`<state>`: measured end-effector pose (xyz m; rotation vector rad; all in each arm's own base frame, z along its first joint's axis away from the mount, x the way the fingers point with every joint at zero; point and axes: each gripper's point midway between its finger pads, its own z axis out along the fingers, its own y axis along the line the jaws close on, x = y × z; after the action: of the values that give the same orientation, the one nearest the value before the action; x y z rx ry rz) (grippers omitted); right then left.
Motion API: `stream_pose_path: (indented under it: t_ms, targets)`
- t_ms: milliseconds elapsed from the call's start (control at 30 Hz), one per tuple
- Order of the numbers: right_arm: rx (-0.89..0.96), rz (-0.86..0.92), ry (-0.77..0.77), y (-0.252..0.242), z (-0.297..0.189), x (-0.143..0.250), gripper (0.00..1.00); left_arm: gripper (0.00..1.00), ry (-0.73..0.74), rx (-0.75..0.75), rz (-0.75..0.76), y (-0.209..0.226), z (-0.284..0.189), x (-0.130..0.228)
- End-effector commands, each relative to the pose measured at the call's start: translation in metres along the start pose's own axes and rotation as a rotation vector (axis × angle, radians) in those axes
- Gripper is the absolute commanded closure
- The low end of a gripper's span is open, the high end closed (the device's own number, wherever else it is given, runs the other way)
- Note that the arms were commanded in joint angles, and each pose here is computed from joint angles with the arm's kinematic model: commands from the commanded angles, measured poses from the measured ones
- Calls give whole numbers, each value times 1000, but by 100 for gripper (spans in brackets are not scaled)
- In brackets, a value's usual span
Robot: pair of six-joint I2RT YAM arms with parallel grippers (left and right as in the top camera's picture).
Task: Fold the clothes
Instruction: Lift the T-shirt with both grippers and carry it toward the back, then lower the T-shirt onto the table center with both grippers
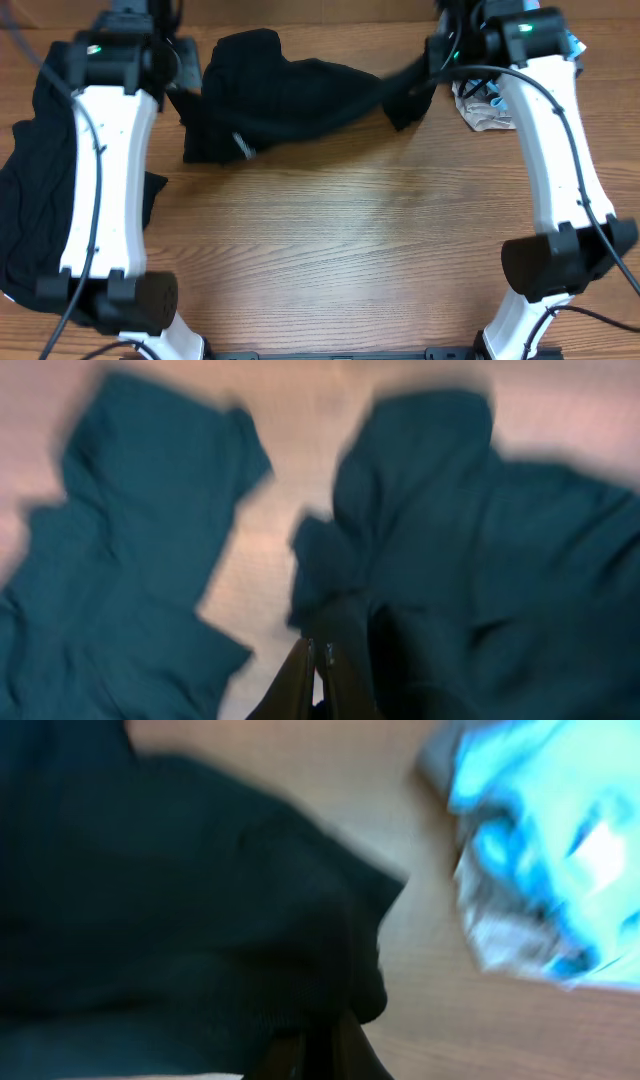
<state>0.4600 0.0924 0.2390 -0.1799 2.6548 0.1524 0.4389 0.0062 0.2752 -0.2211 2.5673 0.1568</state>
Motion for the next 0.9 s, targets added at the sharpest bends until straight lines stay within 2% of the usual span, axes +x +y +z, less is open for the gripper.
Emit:
stream_pose_path:
  t_ms: [0,133,267,567,767,867]
  targets:
    - [-51,24,30,7,-7,12,96,96,91,39,-9,-10,12,22]
    - [-96,52,91,15,-15,29,96,96,159,45,0,-10,7,40]
    - [-104,107,176,18,-26,52,96,96,252,154,0,-27,-3,61]
    - [-83,209,254,18,-64,84,96,96,431,109,39,-18,-25,107]
    - [-51,290,242,16,-95,106,96,95,404,114,50,-22,-58,122]
    - [-4,345,265,9,-101,135,96,96,383,99,24,-19,-69,135]
